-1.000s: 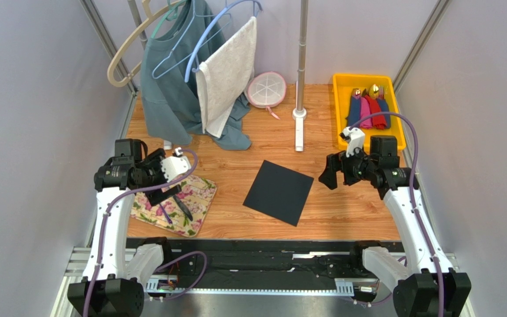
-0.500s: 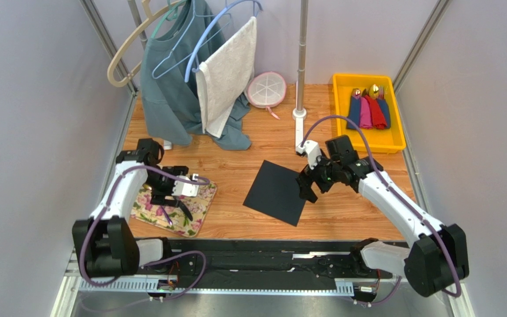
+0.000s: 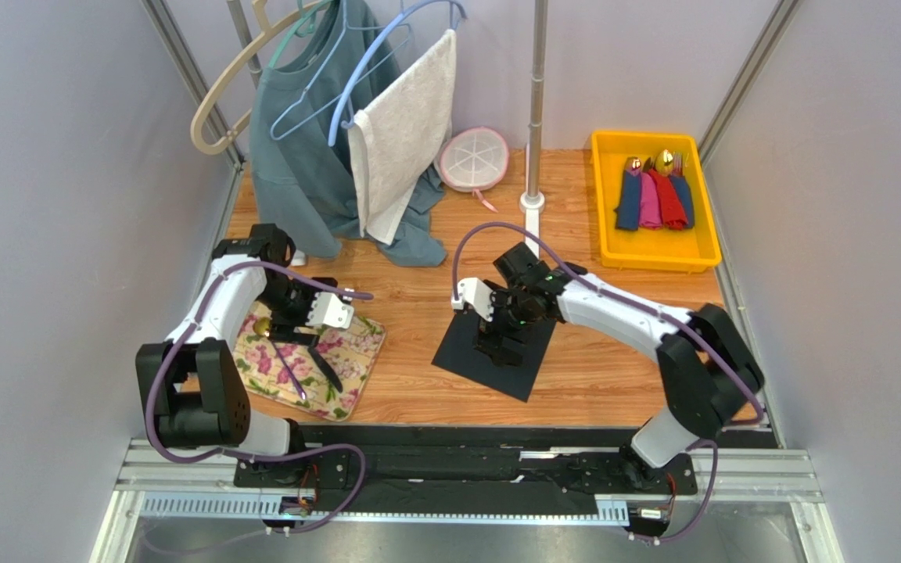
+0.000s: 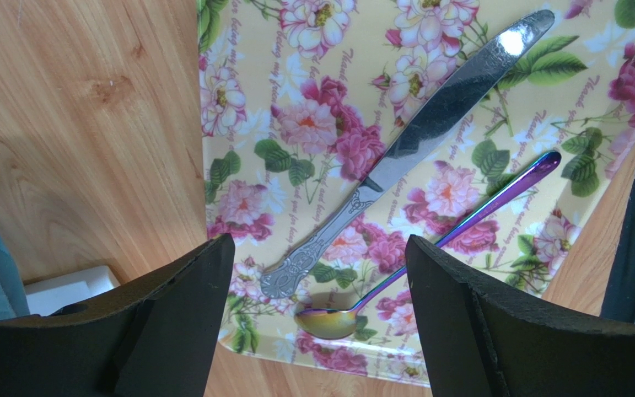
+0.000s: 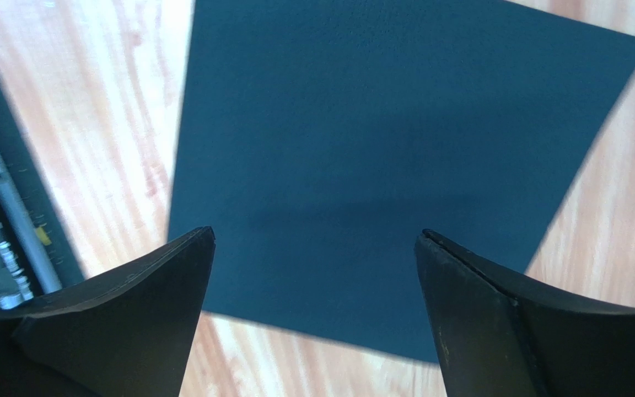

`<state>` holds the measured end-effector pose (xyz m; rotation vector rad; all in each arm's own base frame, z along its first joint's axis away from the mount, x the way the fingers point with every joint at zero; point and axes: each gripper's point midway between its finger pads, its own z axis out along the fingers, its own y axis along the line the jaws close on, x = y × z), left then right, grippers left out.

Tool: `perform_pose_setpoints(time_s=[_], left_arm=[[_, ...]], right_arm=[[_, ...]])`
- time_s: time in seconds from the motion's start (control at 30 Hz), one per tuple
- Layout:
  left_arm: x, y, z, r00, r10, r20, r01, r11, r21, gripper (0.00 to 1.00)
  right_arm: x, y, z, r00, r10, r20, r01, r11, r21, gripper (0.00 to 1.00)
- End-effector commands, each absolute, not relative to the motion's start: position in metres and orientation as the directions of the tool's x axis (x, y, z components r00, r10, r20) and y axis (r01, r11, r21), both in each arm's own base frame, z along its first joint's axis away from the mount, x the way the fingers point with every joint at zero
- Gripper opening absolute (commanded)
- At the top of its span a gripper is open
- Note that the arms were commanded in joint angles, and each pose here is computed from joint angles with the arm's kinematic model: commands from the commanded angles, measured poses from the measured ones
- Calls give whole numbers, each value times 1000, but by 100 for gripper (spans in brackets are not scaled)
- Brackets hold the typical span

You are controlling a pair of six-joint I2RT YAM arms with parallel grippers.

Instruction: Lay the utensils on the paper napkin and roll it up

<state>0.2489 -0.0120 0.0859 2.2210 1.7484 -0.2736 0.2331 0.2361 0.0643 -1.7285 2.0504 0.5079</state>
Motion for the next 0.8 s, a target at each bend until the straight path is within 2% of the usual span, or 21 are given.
perform_pose_setpoints(time_s=[0.0, 0.13, 0.43, 0.63, 0.77], left_arm=[[244, -24, 96, 227, 896, -381, 972, -182, 150, 85], [247, -26, 98, 193, 898, -396, 978, -142, 155, 85], [262, -34, 102, 120, 884, -451, 984, -46, 173, 85], [266, -36, 105, 99, 880, -464, 985, -22, 168, 84], [262, -33, 100, 120, 886, -448, 987, -56, 153, 85]], right_arm=[[259, 249, 52, -87, -855, -511, -991, 125, -41, 95], [280, 246, 40, -142, -869, -474, -970, 218, -109, 95], [295, 217, 22, -510, -749, -423, -773, 615, -156, 89], [282, 209, 9, -694, -618, -370, -633, 768, -95, 89], [278, 218, 20, -752, -534, -386, -568, 822, -31, 91]])
